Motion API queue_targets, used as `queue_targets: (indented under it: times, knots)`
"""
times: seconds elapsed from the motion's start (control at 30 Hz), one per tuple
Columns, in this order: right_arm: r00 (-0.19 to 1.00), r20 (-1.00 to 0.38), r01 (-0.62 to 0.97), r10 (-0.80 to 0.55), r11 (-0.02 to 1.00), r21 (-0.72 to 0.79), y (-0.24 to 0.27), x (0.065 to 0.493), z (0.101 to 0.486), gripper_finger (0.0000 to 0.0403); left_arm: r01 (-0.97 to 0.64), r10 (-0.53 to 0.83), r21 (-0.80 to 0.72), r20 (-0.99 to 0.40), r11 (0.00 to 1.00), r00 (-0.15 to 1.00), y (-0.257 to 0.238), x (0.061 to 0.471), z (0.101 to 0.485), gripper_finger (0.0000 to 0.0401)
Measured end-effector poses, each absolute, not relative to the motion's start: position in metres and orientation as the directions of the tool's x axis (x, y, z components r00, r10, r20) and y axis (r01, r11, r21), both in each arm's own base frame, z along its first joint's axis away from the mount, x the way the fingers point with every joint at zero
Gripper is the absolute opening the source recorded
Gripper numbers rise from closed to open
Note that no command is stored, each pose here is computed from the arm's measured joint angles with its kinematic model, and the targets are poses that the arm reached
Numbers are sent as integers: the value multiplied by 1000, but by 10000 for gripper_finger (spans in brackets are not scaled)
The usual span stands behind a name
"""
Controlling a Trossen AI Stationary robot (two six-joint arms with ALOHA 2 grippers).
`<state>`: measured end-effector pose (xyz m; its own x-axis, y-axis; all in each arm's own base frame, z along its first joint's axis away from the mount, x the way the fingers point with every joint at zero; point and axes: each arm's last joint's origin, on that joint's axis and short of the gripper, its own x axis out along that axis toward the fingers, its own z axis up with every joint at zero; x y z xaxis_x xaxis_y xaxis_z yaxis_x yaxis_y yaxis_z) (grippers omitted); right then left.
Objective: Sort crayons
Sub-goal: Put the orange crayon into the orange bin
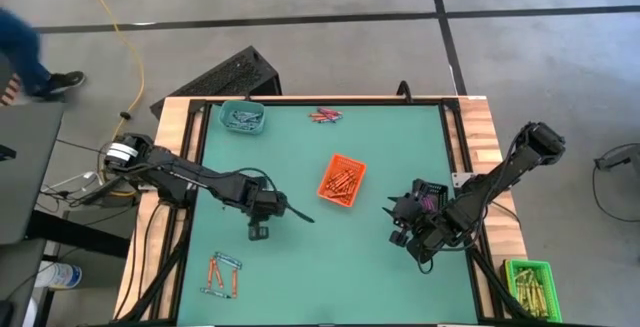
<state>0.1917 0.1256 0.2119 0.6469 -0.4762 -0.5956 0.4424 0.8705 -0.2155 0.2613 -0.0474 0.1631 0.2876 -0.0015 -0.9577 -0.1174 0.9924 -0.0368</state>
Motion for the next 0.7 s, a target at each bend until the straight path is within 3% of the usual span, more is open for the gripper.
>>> queue_targets:
  times: [0.2,0.43,0.7]
  knots:
    - [655,-592,445,-469,873,-199,127,193,212,133,1,-20,-22,-856,1000,517,-52,291,192,1]
    - [671,-584,435,-457,880,-189,128,195,213,133,64,-44,11,-610,998,791,-45,323,227,1]
    - [673,-582,434,-456,881,-189,128,195,214,133,18,-28,-28,-392,999,919,-15,342,244,1]
